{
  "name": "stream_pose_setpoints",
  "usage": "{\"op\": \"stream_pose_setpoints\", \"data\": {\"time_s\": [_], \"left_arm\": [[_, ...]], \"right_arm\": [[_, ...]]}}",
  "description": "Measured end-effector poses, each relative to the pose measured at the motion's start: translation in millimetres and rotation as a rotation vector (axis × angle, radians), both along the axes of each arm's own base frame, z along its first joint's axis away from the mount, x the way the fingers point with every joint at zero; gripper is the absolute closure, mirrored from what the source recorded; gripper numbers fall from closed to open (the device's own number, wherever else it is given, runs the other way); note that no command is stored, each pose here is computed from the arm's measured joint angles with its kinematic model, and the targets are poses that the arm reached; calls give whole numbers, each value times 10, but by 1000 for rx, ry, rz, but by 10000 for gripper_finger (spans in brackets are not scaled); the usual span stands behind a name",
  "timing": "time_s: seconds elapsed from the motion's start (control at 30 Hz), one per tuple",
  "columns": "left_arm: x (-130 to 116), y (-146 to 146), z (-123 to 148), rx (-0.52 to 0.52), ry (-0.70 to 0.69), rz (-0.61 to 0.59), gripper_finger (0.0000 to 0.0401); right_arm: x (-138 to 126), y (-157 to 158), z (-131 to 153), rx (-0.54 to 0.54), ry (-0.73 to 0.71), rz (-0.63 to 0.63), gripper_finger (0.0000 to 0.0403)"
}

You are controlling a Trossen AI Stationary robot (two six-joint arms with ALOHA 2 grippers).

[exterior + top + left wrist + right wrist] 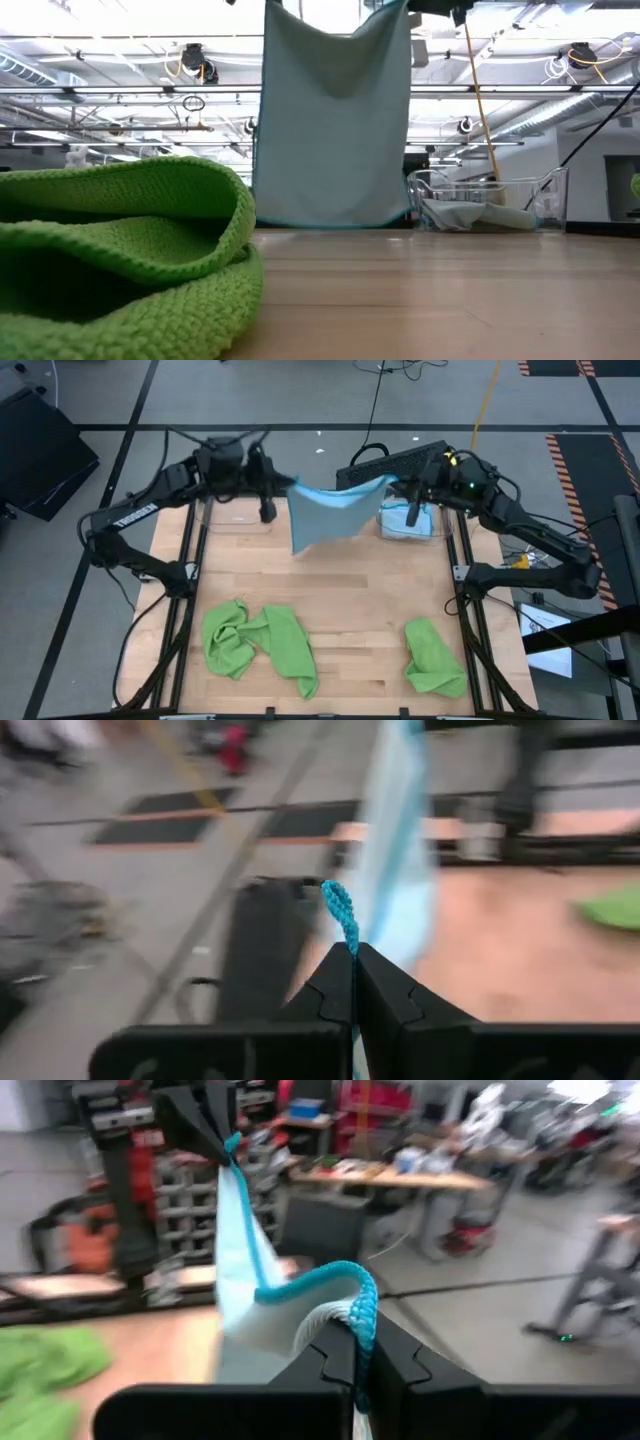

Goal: Fold microfiber towels
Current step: Fold the blue microfiber cloth

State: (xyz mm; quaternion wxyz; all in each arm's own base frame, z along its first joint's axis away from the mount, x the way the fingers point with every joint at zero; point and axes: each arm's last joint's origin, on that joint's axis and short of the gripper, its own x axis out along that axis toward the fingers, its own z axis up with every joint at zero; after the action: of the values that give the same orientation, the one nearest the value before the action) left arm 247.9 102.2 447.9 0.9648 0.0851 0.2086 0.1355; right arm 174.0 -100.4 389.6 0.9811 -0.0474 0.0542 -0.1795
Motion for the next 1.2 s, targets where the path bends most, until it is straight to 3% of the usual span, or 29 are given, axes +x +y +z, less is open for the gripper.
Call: {"op": "stream_pose_setpoints", "data": {"time_s": [0.2, 0.33, 0.67, 0.87, 1.2], "left_arm": [[119, -487, -66, -32, 69, -173, 397], [151, -817, -166, -37, 140, -186, 395], [196, -1542, -1090, -213, 355, -220, 393], [88, -2016, -1391, -218, 338, -245, 397], [-170, -2497, -1547, -175, 240, -181, 397]], "right_arm": [[-108, 276, -82, 108, 73, 121, 402], [-169, 484, -351, 227, 144, 199, 402], [-268, 904, -1095, 531, 211, 406, 403], [-251, 1142, -1379, 675, 310, 485, 403], [-250, 1573, -1602, 702, 328, 497, 403]]}}
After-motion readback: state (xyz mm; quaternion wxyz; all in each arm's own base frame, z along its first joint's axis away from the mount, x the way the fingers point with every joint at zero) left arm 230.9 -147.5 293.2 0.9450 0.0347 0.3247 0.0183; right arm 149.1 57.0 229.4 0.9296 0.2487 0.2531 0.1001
